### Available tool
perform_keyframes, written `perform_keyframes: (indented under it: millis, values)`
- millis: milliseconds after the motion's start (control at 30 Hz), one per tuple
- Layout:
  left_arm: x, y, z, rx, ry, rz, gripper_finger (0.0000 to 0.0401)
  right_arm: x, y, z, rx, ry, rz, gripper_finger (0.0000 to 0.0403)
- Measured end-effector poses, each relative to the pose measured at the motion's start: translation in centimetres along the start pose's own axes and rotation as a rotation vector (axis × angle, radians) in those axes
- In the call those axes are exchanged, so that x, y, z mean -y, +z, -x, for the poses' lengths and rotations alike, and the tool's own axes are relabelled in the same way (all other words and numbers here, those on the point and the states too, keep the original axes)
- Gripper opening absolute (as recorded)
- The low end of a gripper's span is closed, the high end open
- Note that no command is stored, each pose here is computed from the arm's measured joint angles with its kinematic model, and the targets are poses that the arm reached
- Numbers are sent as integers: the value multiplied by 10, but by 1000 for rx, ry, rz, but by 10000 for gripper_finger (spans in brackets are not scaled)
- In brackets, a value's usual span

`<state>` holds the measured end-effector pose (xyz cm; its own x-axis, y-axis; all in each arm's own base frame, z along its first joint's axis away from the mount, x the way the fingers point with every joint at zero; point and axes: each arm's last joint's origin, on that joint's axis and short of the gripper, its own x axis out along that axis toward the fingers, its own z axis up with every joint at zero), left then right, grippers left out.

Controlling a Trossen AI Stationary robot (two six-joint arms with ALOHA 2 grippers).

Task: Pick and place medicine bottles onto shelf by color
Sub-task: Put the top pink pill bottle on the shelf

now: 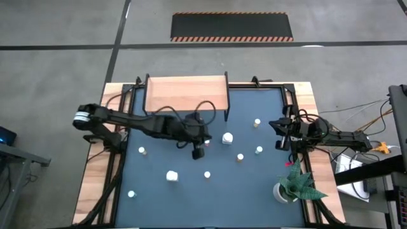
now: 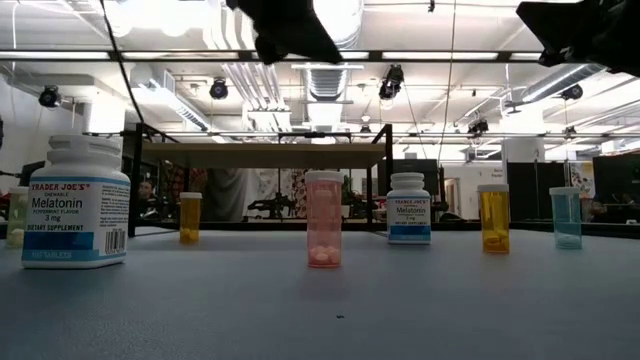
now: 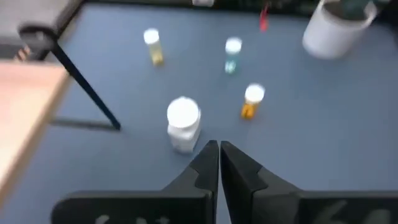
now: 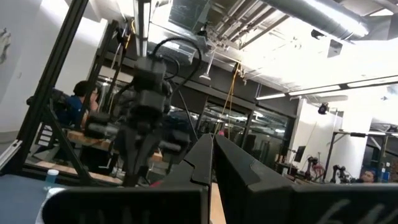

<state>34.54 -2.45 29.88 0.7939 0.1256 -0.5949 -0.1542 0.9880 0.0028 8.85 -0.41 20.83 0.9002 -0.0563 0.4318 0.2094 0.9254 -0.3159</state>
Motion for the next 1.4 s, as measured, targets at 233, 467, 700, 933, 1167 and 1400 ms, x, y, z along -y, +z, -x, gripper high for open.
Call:
perform_keyframes:
  millis: [233, 467, 700, 933, 1167, 1400]
  values:
    - [2, -26, -30, -147, 24, -25, 68, 0, -1, 0, -10, 2, 0, 9]
    - [2, -43, -57, -213, 135, -60, 192, -1, -2, 0, -16, 4, 0, 9]
    - [0, -55, -78, -256, 166, -111, 241, -1, -3, 0, -34, 7, 1, 9]
    - [-9, -60, -86, -281, 143, -88, 241, -1, -3, 0, -36, 7, 0, 9]
    - [-10, -62, -86, -289, 131, -59, 241, -1, -4, 0, -40, 9, 1, 9]
    - [-9, -66, -89, -305, 111, -55, 241, -1, -4, 0, -41, 8, 1, 9]
